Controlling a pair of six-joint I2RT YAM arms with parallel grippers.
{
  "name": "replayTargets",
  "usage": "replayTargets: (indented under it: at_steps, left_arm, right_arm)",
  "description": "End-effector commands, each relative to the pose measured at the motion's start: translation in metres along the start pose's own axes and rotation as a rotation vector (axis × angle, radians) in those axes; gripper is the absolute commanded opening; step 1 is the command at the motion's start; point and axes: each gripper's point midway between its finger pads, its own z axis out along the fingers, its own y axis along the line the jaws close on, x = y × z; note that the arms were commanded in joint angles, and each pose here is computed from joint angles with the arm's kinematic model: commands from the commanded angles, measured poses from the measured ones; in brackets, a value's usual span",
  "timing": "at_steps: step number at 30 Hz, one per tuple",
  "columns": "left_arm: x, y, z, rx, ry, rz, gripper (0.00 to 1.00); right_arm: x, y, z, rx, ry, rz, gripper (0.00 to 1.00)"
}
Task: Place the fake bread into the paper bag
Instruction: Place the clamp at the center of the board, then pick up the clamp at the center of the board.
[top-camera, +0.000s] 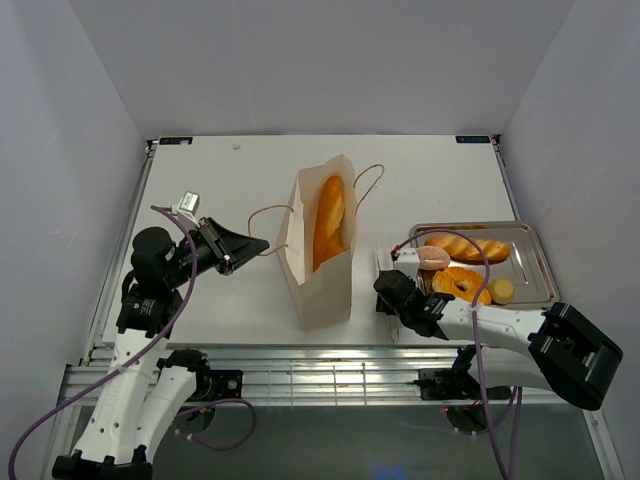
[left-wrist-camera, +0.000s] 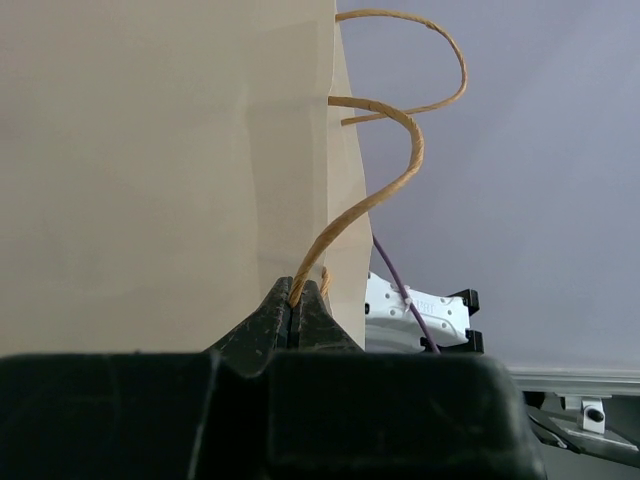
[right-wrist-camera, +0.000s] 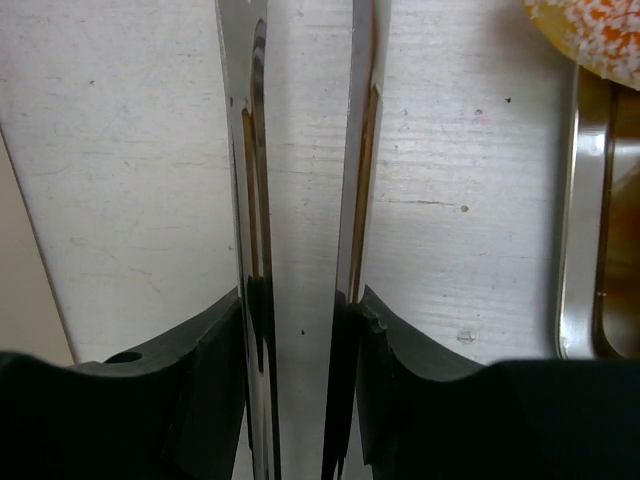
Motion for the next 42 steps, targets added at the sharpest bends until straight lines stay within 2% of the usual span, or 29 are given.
replayTargets:
  at_steps: [1, 10, 14, 25, 28, 32, 37, 42]
  left_arm:
    - [-0.001, -0.002, -0.001, 0.012, -0.013, 0.011, 0.00]
    - [0.000, -0.003, -0.003, 0.012, -0.017, 0.014, 0.00]
    - [0.001, -0.003, -0.004, 0.007, -0.016, 0.018, 0.00]
    - [0.002, -0.004, -0.005, 0.006, -0.009, 0.025, 0.00]
    - [0.003, -0.001, -0.005, 0.001, -0.009, 0.021, 0.00]
    - [0.005, 0.002, -0.006, -0.001, -0.008, 0.019, 0.00]
    - [0.006, 0.003, -0.007, -0.003, -0.011, 0.018, 0.00]
    - [0.007, 0.006, -0.007, -0.007, -0.014, 0.016, 0.00]
  right_arm:
    - [-0.005, -0.002, 0.013, 0.026, -0.077, -0.009, 0.46]
    - [0.008, -0.007, 0.026, 0.172, -0.131, -0.098, 0.54]
    - [0.015, -0.005, 0.026, 0.213, -0.133, -0.146, 0.64]
    - [0.035, -0.017, 0.028, 0.273, -0.125, -0.171, 0.69]
    - [0.043, -0.023, 0.026, 0.293, -0.123, -0.198, 0.68]
    - [0.052, -0.021, 0.027, 0.269, -0.137, -0.221, 0.60]
    - [0.067, -0.026, 0.027, 0.265, -0.127, -0.232, 0.55]
    - [0.076, -0.034, 0.025, 0.261, -0.127, -0.237, 0.43]
